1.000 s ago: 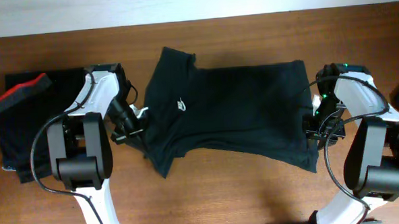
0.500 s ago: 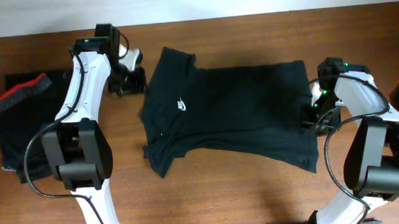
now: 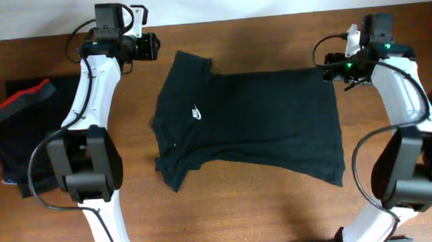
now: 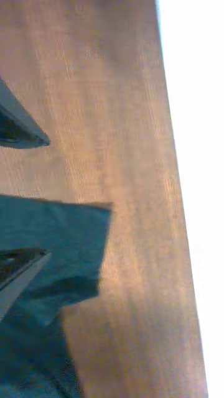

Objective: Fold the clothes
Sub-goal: 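Grasp the shirt's top left and top right corners with both grippers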

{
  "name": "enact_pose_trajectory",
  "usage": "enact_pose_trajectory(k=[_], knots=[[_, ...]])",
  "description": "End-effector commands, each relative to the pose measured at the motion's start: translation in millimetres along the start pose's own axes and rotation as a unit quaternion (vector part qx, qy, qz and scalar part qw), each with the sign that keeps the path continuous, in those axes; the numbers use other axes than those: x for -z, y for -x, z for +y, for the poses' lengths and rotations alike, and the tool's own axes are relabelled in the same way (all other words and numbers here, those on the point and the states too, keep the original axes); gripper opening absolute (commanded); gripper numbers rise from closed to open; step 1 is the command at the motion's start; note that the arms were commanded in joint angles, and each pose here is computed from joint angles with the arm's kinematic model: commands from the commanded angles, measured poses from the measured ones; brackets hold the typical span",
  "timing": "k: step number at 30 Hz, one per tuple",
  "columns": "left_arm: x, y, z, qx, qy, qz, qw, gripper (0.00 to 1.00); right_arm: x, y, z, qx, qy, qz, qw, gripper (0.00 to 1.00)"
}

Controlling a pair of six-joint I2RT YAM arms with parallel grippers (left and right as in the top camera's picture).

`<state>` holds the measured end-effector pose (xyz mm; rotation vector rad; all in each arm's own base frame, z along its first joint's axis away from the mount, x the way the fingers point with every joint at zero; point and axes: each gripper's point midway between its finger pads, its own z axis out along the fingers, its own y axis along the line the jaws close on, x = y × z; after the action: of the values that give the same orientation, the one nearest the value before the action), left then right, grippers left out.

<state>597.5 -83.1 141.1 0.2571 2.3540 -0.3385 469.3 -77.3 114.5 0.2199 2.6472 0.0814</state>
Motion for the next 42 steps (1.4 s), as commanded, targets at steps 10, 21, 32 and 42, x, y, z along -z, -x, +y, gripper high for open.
enact_pose_trajectory(k=[10,21,32,42], knots=[[-101,-30,-26,-0.046,-0.046,-0.027,0.998,0.50,-85,12,-6,0.018,0.018,-0.026,0.999,0.81],[-122,-53,-28,-0.045,-0.046,-0.005,0.998,0.49,-119,1,-4,0.017,0.034,-0.015,0.999,0.82],[-144,-89,-25,-0.035,-0.050,0.033,0.998,0.41,-120,4,-4,0.018,0.034,-0.020,0.999,0.76],[-141,-94,-39,-0.029,-0.094,0.043,0.994,0.02,-124,-5,-5,0.016,0.034,-0.009,0.999,0.33]])
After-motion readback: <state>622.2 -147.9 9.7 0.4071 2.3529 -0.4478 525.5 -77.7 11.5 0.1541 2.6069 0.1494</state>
